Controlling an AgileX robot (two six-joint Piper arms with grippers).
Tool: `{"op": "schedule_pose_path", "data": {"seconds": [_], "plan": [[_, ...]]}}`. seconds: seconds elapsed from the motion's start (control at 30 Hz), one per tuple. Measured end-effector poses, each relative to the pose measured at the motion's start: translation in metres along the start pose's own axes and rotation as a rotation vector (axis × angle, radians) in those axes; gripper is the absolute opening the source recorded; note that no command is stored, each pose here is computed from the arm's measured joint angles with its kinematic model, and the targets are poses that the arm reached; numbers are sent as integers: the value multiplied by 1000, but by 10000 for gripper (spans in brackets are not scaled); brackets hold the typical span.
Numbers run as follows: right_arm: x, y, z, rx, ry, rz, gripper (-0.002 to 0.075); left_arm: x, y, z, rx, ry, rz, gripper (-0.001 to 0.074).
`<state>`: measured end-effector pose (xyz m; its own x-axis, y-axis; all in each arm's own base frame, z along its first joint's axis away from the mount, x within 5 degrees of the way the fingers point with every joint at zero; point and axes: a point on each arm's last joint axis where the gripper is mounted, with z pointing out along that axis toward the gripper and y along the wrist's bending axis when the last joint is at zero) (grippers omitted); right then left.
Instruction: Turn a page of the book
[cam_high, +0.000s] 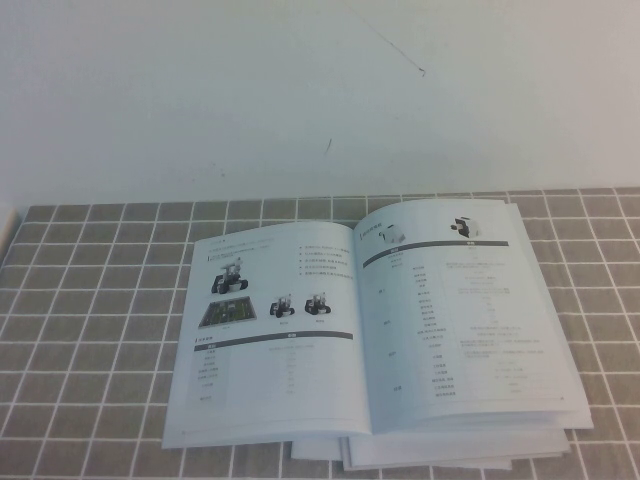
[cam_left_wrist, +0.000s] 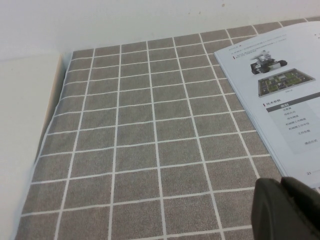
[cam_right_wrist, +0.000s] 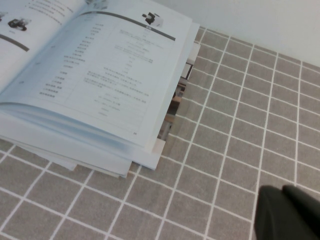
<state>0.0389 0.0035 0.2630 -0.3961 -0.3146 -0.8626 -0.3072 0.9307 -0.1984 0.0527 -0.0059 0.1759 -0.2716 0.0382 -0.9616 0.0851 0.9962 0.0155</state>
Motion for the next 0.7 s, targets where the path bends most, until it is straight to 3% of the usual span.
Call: {"op": "schedule_pose_path", "data": {"seconds": [0.4,0.7], "plan": [[6,0,8,39,-37,-7,-1,0,0,0,0,0,0,-4],[60,8,42,203,-144,113,-1,0,0,0,0,0,0,-4]]}}
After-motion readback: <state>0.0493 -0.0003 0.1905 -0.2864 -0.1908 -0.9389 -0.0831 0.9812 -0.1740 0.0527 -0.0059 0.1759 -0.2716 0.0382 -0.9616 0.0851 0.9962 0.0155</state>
